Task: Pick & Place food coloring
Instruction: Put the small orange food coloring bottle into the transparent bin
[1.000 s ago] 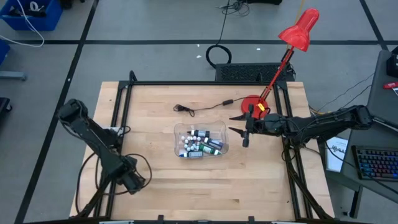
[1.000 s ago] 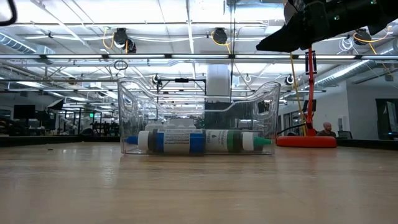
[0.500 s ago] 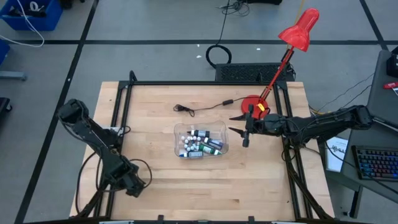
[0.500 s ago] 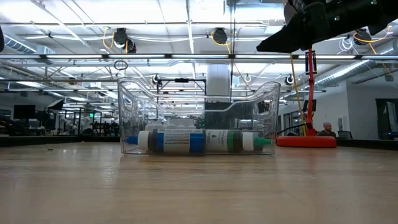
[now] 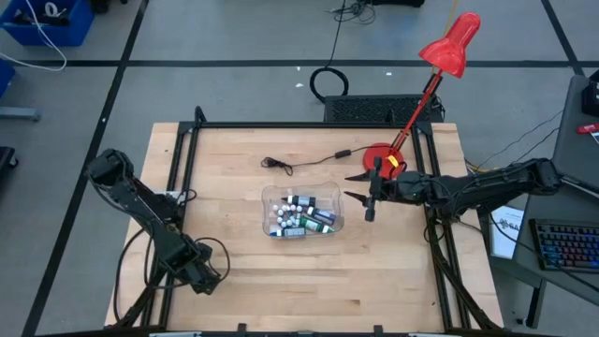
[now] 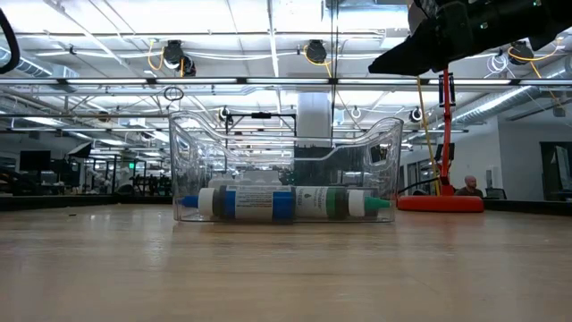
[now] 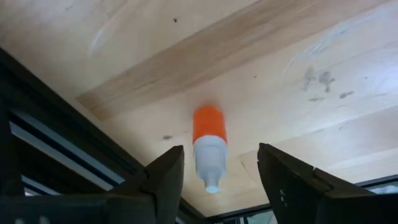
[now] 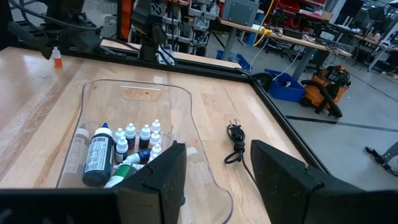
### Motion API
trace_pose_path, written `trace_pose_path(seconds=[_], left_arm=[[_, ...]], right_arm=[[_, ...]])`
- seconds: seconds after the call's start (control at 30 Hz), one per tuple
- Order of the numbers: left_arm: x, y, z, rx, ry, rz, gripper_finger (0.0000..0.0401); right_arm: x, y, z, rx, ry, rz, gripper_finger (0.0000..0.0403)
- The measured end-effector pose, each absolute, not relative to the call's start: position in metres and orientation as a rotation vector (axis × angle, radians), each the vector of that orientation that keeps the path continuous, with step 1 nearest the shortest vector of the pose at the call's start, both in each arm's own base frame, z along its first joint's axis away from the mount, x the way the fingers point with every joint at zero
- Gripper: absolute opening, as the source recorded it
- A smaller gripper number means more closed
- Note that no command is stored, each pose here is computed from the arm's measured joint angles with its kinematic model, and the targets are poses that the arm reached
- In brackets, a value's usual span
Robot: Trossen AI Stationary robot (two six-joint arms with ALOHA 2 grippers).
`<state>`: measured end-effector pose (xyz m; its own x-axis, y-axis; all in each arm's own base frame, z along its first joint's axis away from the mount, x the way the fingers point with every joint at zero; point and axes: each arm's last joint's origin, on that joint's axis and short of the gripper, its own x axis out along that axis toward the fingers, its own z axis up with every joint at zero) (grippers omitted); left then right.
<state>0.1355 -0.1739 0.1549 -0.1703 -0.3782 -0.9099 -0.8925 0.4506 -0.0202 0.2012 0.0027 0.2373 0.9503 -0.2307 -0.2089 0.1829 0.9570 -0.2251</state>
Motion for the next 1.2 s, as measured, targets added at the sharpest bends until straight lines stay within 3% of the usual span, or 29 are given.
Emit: trace_pose_path(seconds=[0.6, 1.2], left_arm=[[0.1357, -0.1734, 0.1547, -1.081, 1.736, 0.674, 0.0168], [0.1343, -0.1717, 0.1547, -1.023, 1.748, 0.644, 0.0073]], right_arm=[[0.2012, 0.0027, 0.2373, -0.205, 0.236, -0.213, 0.0171], [0.2012, 0.0027, 0.2373, -0.205, 0.236, -0.213, 0.0171]])
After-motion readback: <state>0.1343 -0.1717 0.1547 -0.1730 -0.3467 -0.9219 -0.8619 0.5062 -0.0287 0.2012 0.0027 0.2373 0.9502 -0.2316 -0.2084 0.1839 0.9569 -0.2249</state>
